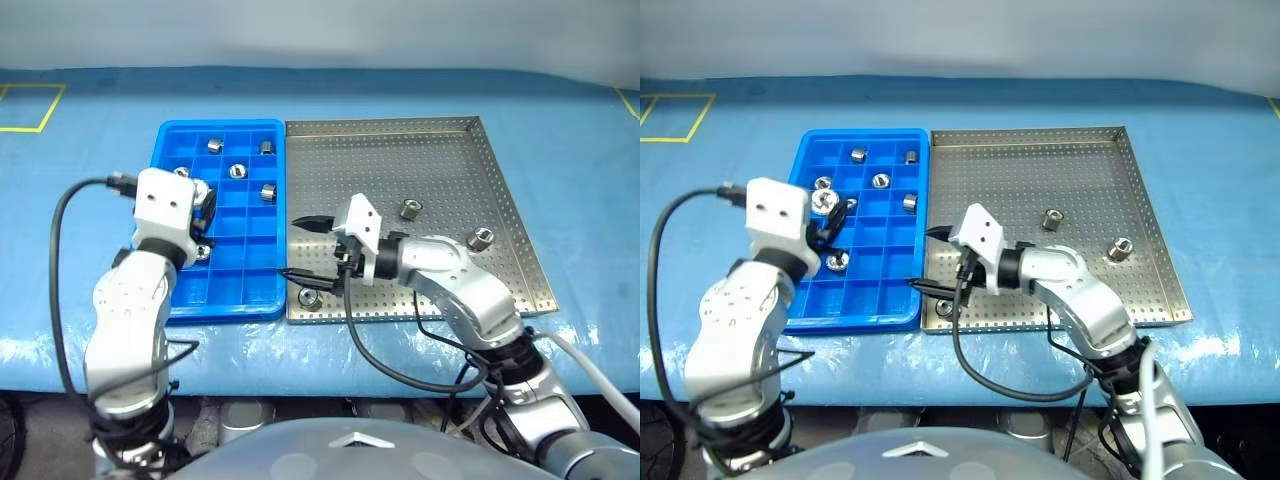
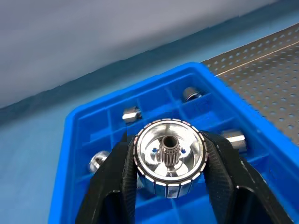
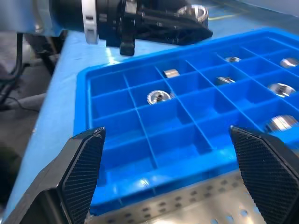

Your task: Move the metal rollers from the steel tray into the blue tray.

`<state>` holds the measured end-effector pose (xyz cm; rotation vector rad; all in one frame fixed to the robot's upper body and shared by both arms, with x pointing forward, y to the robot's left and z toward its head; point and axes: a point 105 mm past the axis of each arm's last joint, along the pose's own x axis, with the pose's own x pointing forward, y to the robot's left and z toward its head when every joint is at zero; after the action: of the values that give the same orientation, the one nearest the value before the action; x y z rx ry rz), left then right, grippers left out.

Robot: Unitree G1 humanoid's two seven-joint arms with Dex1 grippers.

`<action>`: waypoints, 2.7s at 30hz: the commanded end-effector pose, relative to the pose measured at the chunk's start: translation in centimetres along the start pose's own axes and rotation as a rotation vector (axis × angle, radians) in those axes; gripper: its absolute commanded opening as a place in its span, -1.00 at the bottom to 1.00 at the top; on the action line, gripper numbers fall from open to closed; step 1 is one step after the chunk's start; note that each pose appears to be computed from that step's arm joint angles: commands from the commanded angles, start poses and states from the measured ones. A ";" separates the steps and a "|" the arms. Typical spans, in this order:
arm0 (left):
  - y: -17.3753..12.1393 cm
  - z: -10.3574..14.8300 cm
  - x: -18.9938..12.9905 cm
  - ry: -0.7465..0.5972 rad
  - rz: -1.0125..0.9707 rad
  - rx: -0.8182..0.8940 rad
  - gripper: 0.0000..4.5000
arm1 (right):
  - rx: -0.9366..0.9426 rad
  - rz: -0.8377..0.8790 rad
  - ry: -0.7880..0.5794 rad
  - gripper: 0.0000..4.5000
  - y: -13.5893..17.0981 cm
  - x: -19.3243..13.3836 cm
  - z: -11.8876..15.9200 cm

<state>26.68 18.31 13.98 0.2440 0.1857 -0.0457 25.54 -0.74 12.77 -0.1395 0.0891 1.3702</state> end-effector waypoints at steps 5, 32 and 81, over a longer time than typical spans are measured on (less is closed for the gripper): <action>1.1 -3.1 -3.6 0.082 0.193 -0.059 -0.25 | -0.088 0.179 -0.028 1.00 1.6 2.7 1.0; 0.0 -1.2 -2.8 -0.057 0.191 -0.075 0.99 | -0.047 -0.014 -0.014 1.00 -0.7 -1.0 0.3; -8.9 -4.6 -6.5 -0.159 -0.905 0.156 0.99 | -0.090 0.245 0.383 1.00 0.6 -1.7 -6.7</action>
<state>19.26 11.41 8.44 0.3081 0.1358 -0.9296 25.50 -3.88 6.37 -0.4815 0.3775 1.5256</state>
